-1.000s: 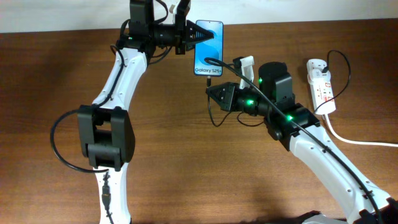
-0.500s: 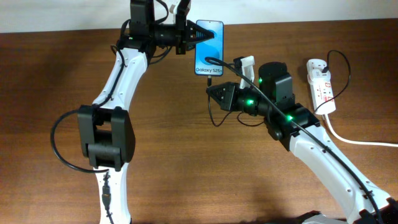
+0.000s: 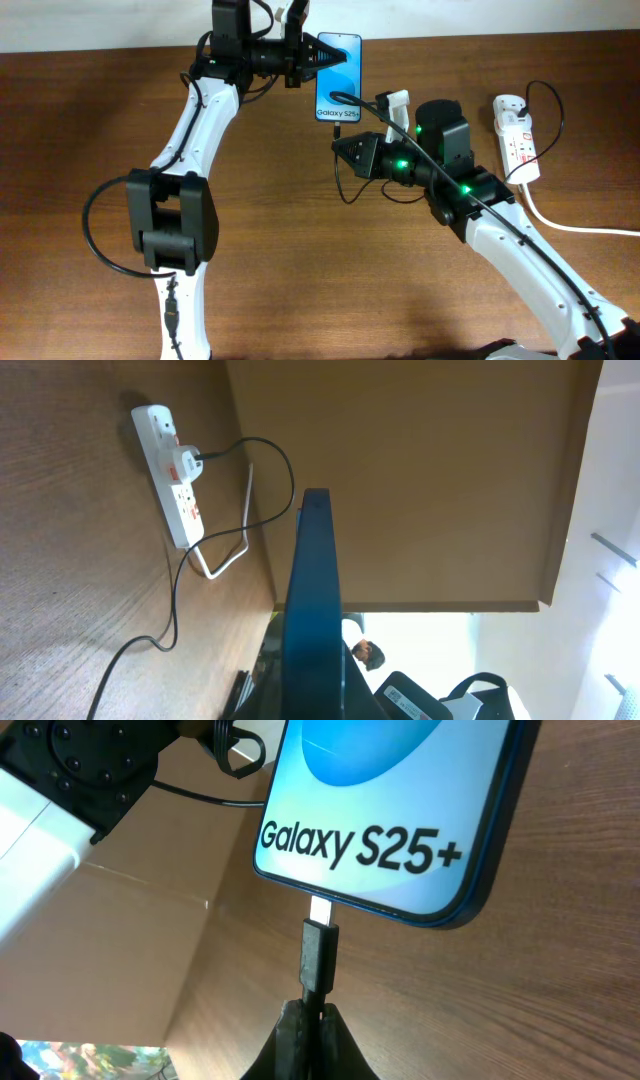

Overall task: Plug charger to phone and switch on socket
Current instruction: 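Push the USB-C plug up into the phone's port with the right gripper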

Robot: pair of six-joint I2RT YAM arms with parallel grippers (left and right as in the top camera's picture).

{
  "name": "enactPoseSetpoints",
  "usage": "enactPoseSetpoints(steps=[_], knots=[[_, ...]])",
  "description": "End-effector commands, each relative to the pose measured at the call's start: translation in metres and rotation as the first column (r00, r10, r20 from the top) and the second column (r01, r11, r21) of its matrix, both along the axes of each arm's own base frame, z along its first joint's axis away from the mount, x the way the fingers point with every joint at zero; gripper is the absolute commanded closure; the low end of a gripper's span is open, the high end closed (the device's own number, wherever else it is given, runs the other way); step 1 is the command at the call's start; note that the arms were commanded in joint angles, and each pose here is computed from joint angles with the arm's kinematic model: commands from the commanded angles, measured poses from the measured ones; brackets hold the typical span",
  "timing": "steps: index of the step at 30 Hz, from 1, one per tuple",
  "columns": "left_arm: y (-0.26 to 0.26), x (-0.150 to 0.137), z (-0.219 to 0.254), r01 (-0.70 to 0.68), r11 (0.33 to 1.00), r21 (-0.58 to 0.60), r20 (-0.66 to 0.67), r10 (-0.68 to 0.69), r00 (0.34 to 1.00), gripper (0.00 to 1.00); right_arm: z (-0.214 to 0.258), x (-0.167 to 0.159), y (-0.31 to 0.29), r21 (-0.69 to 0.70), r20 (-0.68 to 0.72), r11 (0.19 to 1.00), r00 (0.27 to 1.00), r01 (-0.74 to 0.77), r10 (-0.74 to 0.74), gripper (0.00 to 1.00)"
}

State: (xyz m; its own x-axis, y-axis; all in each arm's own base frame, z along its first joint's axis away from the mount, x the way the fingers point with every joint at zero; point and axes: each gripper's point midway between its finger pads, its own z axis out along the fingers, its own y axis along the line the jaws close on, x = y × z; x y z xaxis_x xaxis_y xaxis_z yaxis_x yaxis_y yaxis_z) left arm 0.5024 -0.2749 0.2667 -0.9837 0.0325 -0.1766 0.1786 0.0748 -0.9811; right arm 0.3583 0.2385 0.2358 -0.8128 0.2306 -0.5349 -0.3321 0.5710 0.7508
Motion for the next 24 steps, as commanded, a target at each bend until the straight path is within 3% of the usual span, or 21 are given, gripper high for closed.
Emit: enactPoseSetpoints(steps=[1,24], knots=[[-0.005,-0.008,0.009,0.043,0.999,-0.018,0.028,-0.043,0.999,1.00,0.015,0.004,-0.001,-0.001,0.037,0.999,0.999,0.034,-0.034,0.96],[-0.006,-0.017,0.015,0.100,0.994,-0.041,0.090,-0.096,0.991,1.00,0.027,0.018,-0.016,0.034,0.072,0.996,0.994,0.078,-0.081,0.96]])
